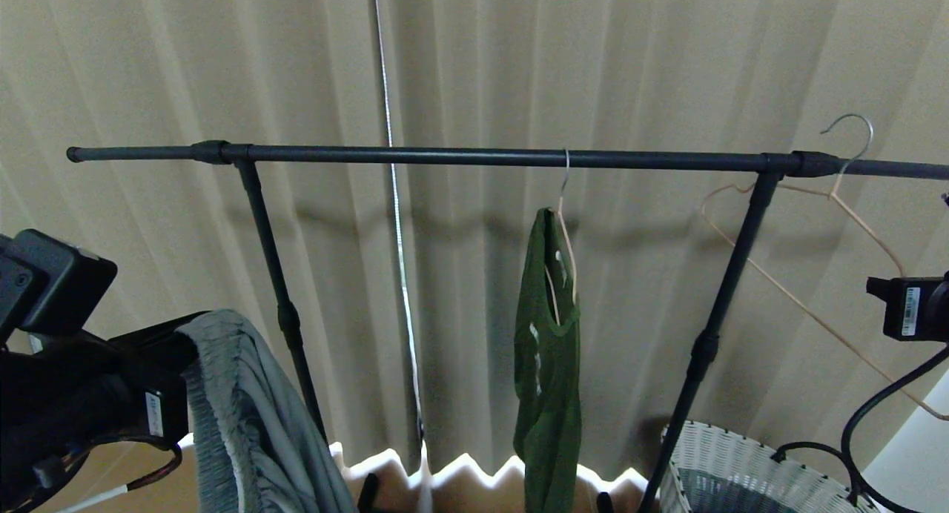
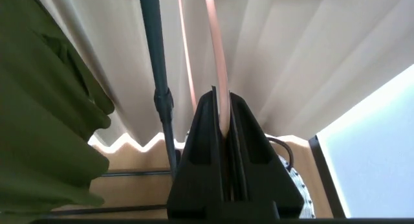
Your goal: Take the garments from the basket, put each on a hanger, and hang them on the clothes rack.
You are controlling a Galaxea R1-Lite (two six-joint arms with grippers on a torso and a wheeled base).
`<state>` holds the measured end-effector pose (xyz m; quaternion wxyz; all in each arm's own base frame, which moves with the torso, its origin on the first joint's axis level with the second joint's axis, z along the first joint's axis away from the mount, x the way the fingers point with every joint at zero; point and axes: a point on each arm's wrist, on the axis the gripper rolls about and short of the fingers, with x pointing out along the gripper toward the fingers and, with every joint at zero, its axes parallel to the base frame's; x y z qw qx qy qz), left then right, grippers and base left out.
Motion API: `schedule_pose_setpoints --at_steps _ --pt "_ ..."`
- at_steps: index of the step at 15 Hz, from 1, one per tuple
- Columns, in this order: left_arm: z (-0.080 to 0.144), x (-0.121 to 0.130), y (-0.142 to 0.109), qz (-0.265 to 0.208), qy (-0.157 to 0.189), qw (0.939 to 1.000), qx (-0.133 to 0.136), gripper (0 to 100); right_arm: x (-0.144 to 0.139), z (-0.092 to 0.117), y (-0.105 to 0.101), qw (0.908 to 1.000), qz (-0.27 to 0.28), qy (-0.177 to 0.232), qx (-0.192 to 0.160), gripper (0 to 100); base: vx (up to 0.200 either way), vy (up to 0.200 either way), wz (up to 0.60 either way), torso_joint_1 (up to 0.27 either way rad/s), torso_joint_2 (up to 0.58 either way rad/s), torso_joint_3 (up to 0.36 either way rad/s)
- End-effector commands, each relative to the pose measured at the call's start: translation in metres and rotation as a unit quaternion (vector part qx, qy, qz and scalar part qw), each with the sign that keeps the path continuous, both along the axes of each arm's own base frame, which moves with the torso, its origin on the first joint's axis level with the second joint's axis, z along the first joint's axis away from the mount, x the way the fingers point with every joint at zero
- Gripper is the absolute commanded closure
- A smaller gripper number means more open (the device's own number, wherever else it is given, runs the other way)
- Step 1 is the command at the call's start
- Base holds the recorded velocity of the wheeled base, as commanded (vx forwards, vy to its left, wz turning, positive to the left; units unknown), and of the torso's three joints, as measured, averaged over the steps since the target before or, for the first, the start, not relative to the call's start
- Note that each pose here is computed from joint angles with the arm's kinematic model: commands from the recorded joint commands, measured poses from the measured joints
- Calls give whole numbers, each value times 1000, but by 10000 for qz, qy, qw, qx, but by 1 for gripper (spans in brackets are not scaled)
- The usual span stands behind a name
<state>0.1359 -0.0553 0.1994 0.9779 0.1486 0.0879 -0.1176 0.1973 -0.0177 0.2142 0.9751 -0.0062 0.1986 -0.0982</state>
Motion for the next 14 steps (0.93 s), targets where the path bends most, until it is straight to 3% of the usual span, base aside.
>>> schedule_pose_setpoints --at_steps 1,13,14 --pt "0 -1 0 6 -13 10000 -3 100 -16 2 1 9999 3 -142 -14 100 -200 0 0 7 2 2" --pt "-7 -12 6 8 -17 10000 -15 100 -41 4 3 9997 24 -242 -54 100 -200 0 0 4 3 3" --pt "-8 -12 6 15 -3 10000 -9 100 -44 0 4 9998 53 -197 -39 100 0 0 0 0 0 0"
